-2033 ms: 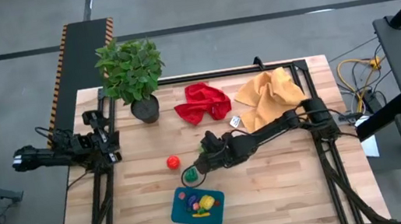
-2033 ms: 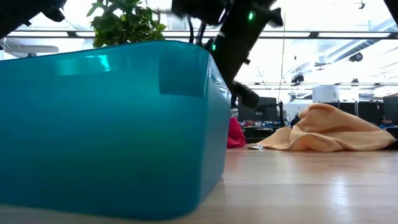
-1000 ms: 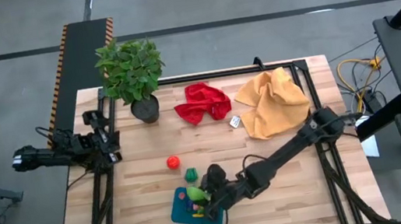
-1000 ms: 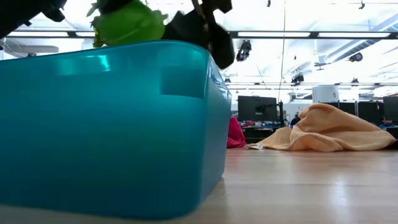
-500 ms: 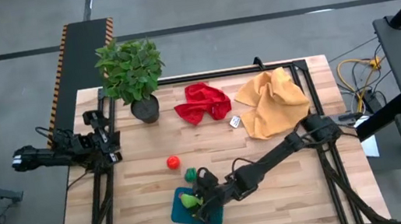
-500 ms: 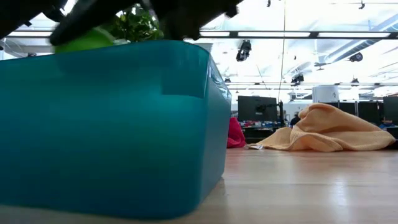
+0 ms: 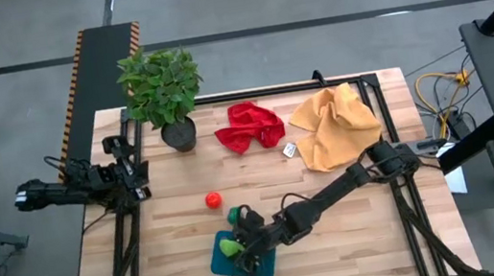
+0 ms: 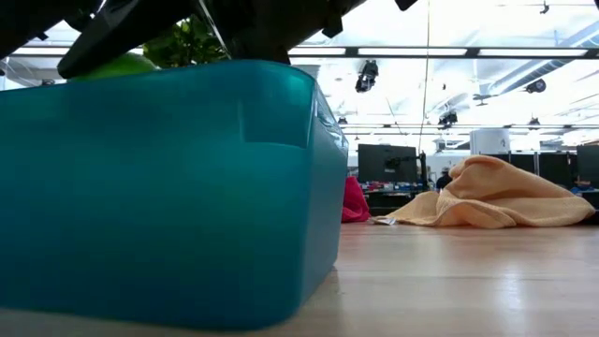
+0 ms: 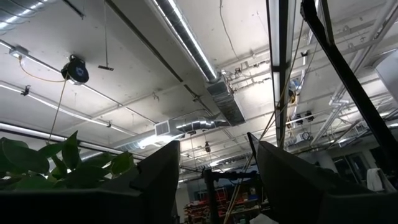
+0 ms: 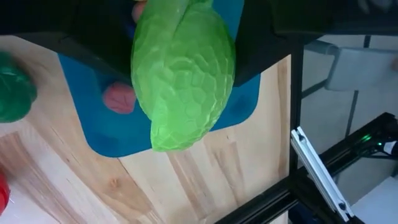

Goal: Pick and placing Produce into tupperware
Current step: Put the cabbage into the blue basket, then put the red tomato into the blue basket

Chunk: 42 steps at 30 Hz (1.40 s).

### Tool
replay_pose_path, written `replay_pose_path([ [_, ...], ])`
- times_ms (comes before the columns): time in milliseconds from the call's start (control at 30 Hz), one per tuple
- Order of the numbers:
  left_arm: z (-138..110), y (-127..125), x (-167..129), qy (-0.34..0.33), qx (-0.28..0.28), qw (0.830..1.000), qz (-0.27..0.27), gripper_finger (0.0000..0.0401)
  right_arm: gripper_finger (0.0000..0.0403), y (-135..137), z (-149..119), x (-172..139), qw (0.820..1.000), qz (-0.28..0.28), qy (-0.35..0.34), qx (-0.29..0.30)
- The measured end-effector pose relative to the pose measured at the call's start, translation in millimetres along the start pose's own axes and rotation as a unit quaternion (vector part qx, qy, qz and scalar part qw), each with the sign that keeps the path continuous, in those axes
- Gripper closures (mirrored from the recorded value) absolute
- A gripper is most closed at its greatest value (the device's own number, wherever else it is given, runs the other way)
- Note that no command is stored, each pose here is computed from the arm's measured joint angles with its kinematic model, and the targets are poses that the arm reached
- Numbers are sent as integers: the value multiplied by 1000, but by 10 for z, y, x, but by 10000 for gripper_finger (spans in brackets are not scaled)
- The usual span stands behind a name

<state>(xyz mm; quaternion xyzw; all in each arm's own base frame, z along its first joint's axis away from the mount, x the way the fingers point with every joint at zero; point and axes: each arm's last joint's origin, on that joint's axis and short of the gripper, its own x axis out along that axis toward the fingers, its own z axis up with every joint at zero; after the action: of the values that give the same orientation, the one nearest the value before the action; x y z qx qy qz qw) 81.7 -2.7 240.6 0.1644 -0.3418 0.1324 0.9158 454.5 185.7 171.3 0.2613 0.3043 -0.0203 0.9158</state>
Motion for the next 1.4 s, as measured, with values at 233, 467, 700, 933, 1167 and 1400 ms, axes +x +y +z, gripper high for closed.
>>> replay_pose_path([
  [233,0,0,0,0,0,1000,0,202,123,-36,33,8,1000,-5,-3,-5],
  [467,0,0,0,0,0,1000,0,202,119,-108,230,-37,998,-29,-37,-32],
  [700,0,0,0,0,0,1000,0,202,128,-203,567,-102,993,-49,-74,-76],
  [933,1,0,0,-1,0,1000,0,202,123,-329,746,-105,989,-67,-80,-105],
  [1167,1,0,-1,-1,0,1000,0,202,99,-437,799,-95,988,-82,-74,-106],
  [1400,1,0,-1,-1,0,1000,0,202,38,-590,882,-86,985,-101,-67,-121],
])
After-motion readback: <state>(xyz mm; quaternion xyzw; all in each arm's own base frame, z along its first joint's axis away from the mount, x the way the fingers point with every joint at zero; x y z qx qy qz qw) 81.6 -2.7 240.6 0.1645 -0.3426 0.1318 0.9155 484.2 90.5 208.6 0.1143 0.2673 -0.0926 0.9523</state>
